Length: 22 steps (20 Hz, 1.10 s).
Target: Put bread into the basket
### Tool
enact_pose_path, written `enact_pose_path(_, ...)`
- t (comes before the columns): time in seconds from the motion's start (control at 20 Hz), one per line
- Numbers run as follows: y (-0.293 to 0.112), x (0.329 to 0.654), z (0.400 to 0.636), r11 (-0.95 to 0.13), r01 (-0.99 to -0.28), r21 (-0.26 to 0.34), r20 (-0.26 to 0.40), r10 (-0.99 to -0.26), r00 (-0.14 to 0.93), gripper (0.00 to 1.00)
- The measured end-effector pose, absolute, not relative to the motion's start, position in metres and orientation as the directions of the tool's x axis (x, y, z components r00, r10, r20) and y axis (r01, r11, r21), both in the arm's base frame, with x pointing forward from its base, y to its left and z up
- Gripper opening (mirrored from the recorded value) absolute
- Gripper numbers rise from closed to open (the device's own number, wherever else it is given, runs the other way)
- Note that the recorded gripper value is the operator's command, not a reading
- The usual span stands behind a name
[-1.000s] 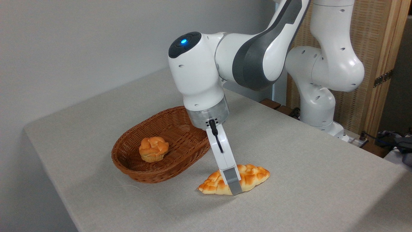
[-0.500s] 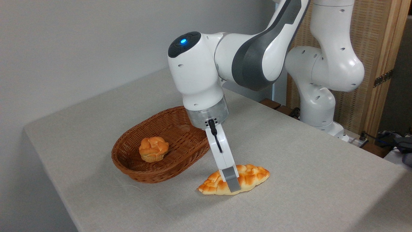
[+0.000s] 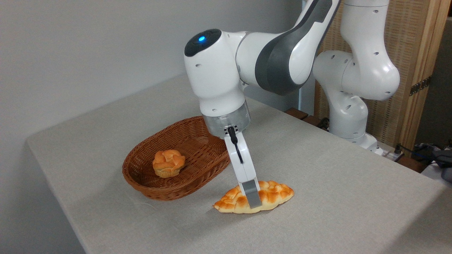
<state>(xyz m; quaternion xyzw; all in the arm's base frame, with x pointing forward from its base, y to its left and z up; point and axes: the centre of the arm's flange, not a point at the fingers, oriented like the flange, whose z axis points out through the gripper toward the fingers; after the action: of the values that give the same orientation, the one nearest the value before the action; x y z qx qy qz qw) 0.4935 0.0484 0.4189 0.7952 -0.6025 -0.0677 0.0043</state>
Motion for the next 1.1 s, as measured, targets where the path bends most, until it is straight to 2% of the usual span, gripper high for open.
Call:
enact_pose_path(0.45,0.054,0.506,0.464,-0.287,-0.958,-0.003,-0.074,-0.955,0.287,0.48)
enact_pose_path(0.7,0.041,0.518,0.501,-0.341,-0.939,-0.048,0.073,-0.939,0.337,0.49)
enact_pose_path(0.85,0.017,0.523,0.518,-0.391,-0.918,-0.058,0.122,-0.916,0.382,0.49)
enact_pose_path(1.1,-0.041,0.522,0.526,-0.459,-0.887,-0.046,0.122,-0.884,0.451,0.49)
